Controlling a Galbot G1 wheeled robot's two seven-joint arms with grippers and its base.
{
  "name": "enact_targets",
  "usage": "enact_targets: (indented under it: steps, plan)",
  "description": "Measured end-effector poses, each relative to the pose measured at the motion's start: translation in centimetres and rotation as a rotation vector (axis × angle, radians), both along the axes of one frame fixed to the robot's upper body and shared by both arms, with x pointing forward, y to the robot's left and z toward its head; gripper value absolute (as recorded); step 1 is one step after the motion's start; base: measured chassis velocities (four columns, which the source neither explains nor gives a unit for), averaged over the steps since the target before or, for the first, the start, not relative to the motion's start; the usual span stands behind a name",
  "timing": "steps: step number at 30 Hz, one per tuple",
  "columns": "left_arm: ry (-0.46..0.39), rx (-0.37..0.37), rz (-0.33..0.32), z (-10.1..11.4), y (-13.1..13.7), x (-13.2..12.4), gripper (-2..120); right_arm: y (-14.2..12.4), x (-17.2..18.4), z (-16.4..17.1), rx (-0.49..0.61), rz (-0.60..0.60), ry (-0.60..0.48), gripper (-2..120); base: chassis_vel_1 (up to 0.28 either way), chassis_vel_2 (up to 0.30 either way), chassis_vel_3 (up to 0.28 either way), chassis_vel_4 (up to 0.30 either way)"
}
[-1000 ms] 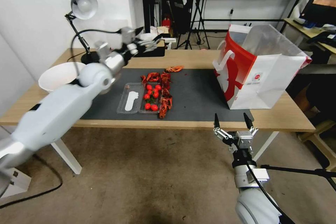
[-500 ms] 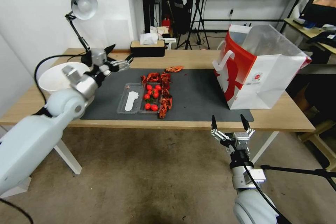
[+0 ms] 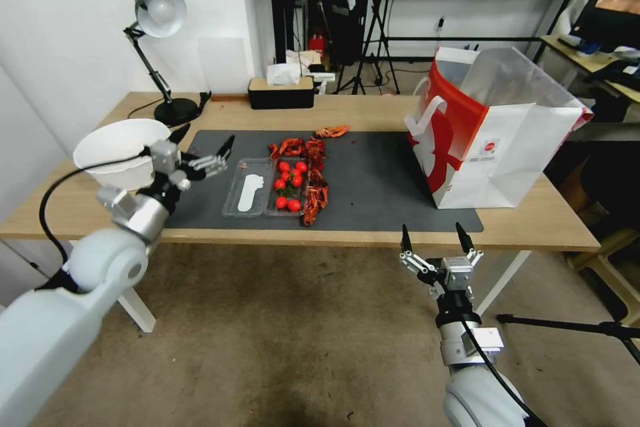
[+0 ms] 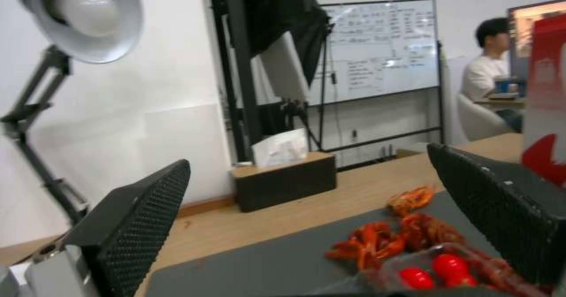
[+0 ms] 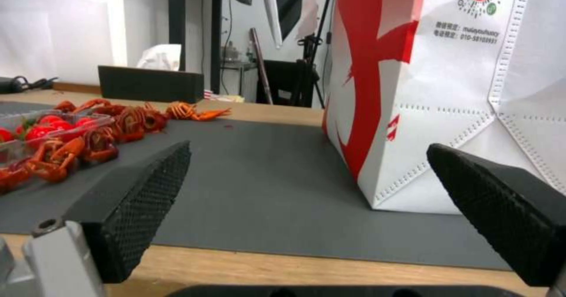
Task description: Pick up the trash from the table and place it into the takeout bag.
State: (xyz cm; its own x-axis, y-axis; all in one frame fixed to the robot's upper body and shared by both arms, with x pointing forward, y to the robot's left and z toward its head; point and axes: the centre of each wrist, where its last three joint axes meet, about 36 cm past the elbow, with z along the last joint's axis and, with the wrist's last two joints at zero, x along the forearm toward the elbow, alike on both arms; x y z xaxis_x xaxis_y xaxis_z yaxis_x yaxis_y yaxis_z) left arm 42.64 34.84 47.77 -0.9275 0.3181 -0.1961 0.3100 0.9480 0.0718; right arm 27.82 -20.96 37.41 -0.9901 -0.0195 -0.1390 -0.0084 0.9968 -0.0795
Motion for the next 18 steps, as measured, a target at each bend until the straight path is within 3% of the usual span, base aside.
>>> enact_targets:
  steps: [8,10,18]
  plan:
    - [-0.009,-0.007,0.114,-1.4,1.0,-2.4,100,-0.1,-0.1,0.0,0.000,-0.006,-0.001,100,0.000,0.000,0.000,0.000]
    - [-0.001,-0.015,0.167,-2.4,1.4,-3.7,100,0.0,-0.1,0.0,0.002,-0.008,-0.002,100,0.000,0.000,0.000,0.000]
    - [0.027,-0.028,0.230,-5.0,2.0,-6.6,100,0.0,-0.2,-0.2,0.002,-0.010,0.001,100,0.000,0.000,0.000,0.000]
